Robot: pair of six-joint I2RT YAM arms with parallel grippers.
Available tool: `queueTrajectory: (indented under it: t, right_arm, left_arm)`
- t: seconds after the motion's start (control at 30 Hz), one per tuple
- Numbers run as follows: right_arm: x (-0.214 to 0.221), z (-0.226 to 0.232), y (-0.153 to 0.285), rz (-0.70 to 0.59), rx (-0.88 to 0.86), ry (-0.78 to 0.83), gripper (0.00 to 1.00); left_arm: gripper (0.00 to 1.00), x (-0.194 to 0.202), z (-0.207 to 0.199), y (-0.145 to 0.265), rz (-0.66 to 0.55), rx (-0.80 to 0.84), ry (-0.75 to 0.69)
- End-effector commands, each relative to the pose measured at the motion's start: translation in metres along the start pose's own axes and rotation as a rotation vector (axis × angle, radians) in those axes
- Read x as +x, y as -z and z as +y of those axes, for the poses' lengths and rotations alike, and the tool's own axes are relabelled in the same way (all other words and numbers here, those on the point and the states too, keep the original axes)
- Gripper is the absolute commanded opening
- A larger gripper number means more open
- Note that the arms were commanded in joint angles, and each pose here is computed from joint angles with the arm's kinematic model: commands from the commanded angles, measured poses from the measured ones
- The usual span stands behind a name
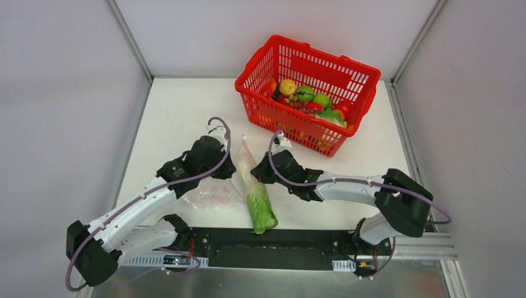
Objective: Place the food in the zip-top bag and seal the zipper
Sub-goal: Open the zipper of the food storage bag at the center of the board.
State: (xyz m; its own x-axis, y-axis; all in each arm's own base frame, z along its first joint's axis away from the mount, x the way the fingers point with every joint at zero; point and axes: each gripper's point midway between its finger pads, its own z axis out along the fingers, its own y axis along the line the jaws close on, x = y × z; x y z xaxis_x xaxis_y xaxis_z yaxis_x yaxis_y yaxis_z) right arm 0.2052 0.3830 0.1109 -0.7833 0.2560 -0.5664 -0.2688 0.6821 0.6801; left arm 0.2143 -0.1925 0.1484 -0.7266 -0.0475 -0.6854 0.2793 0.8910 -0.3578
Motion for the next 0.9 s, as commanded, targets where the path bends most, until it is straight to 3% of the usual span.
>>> queueTrajectory:
  t: [0.0,0.2,0.47,0.6,0.73,0.87]
  right_arm:
    - [-0.048,-0.018,0.014,-0.188,0.174,0.072,0.00]
    - [-0.055,-0.014,0.016,-0.208,0.175,0.076,0.00]
    - [-0.039,-0.004,-0.004,-0.115,0.148,0.097,0.00]
    - [-0.037,0.026,0.003,-0.058,0.029,0.110,0.22]
    - [-0.024,0.041,0.006,0.053,-0.032,0.178,0.32]
    - [-0.017,0.044,0.009,0.118,-0.028,0.183,0.48]
  left_arm:
    - [0.00,-0.021,0.027,0.037,-0.045,-0.164,-0.041]
    - [0.00,-0.035,0.057,0.082,-0.026,-0.365,-0.114]
    - [0.00,-0.046,0.070,0.098,-0.015,-0.450,-0.200]
    - [0.00,-0.044,0.063,0.082,-0.006,-0.416,-0.187]
    - [0.00,-0.031,0.045,0.055,0.027,-0.301,-0.160]
    - [0.00,-0.027,0.046,0.048,0.036,-0.302,-0.152]
